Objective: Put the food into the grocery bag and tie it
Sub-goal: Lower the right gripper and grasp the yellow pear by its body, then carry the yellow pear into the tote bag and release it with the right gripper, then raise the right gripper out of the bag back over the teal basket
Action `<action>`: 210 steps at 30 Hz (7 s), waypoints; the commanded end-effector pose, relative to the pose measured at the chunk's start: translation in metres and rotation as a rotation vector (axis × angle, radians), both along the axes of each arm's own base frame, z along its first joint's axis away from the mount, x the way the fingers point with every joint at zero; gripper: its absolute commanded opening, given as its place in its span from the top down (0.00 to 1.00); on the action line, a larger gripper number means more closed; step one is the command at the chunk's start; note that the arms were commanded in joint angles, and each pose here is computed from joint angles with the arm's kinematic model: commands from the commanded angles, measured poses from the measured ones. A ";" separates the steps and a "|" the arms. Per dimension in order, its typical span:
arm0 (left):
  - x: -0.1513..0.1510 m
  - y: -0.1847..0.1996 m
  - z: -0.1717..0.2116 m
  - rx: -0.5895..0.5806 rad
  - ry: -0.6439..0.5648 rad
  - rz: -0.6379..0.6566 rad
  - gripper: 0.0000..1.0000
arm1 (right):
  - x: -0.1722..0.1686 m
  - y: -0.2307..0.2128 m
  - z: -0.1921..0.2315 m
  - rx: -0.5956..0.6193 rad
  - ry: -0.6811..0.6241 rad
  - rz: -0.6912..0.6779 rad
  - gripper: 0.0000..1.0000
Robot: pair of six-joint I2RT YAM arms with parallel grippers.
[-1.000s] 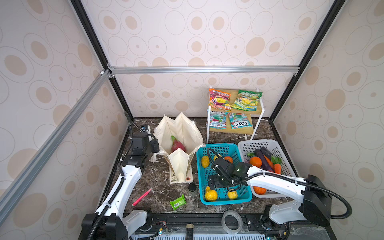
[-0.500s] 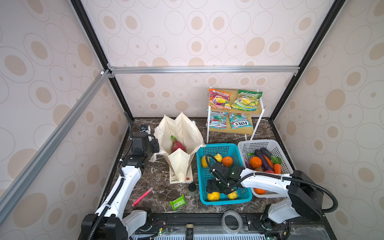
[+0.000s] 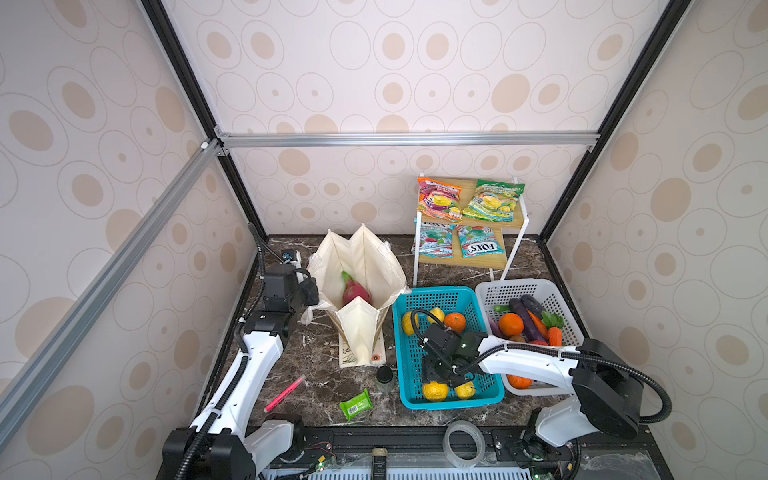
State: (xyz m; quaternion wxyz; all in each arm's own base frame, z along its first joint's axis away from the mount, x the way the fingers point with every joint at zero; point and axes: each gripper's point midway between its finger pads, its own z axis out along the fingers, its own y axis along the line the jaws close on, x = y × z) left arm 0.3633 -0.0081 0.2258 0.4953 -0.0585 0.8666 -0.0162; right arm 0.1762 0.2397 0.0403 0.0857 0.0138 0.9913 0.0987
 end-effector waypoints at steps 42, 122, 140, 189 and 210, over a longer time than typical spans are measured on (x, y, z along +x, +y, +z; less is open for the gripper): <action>0.000 0.002 0.018 0.006 -0.052 0.000 1.00 | 0.038 -0.011 0.029 -0.063 -0.098 0.026 0.38; -0.003 -0.003 0.022 -0.017 -0.063 -0.015 1.00 | 0.162 0.140 0.278 0.230 -0.578 0.336 0.36; -0.001 -0.004 0.018 -0.025 -0.051 -0.020 1.00 | 0.191 0.195 0.107 -0.036 -0.335 0.410 0.35; -0.002 -0.005 0.027 -0.038 -0.085 -0.025 1.00 | 0.166 0.127 0.192 0.030 -0.493 0.351 0.96; 0.003 0.040 0.095 -0.095 -0.229 0.121 1.00 | 0.202 0.090 0.227 0.105 -0.578 0.225 1.00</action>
